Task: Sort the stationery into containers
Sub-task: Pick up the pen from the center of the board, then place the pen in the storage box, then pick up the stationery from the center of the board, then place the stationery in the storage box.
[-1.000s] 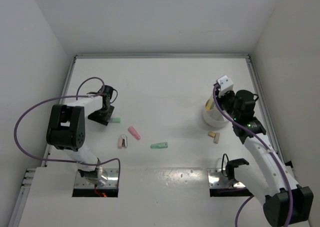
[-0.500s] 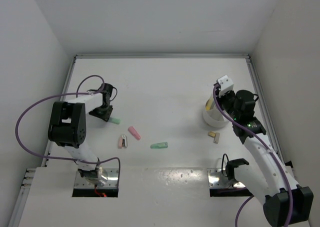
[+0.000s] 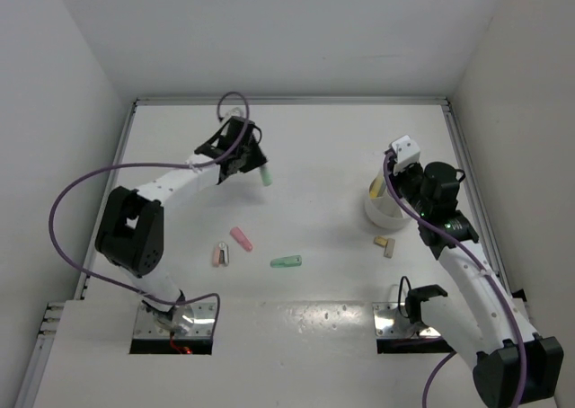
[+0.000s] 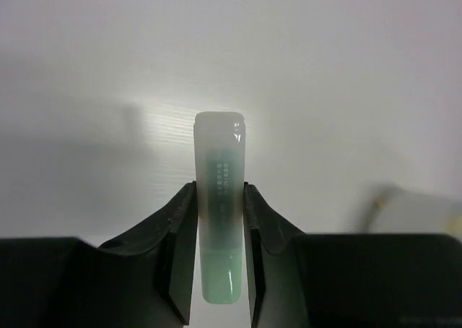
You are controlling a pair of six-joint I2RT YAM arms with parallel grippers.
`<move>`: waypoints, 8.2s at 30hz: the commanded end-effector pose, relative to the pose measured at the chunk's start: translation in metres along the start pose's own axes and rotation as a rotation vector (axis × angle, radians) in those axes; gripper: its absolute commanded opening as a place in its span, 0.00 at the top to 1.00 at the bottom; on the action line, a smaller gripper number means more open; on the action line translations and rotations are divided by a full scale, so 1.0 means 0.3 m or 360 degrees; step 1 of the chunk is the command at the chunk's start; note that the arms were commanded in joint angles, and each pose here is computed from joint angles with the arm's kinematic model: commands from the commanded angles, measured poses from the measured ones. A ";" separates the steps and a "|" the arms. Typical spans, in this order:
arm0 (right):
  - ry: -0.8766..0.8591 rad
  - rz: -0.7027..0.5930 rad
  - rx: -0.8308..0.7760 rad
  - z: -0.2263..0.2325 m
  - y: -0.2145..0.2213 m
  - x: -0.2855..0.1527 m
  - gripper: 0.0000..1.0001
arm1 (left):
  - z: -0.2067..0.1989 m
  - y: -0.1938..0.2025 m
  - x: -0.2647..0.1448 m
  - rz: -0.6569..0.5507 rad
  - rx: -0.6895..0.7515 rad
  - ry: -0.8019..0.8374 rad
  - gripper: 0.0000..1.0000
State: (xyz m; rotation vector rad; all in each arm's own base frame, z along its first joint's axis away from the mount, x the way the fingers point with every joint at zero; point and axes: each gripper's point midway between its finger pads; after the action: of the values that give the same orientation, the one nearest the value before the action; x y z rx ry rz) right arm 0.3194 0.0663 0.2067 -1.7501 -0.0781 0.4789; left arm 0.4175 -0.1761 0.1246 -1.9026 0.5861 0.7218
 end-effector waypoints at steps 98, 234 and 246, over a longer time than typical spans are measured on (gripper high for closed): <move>-0.0044 -0.0041 -0.0088 0.005 -0.009 0.017 1.00 | -1.105 0.501 -0.042 -0.0305 0.0784 0.2218 0.57; 0.0952 0.0308 0.0160 -0.348 0.027 0.114 1.00 | 0.290 -0.067 -0.480 -0.0438 0.0209 0.0296 0.22; 0.0653 0.0382 0.0229 -0.301 0.168 0.204 1.00 | 0.274 -0.062 -0.491 -0.0430 0.0217 0.0343 0.22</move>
State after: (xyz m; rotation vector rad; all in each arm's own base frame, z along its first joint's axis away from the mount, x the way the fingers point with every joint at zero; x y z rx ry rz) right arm 0.3877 -0.0226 0.1548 -1.7254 0.5476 0.2631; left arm 0.3048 -0.0783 0.2007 -1.8909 0.4932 0.3585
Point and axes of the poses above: each gripper's point midway between its finger pads, its own x axis out along the fingers, its own z axis along the line the jaws close on, y = z × x, and after that the axes turned 8 degrees about x, right-handed
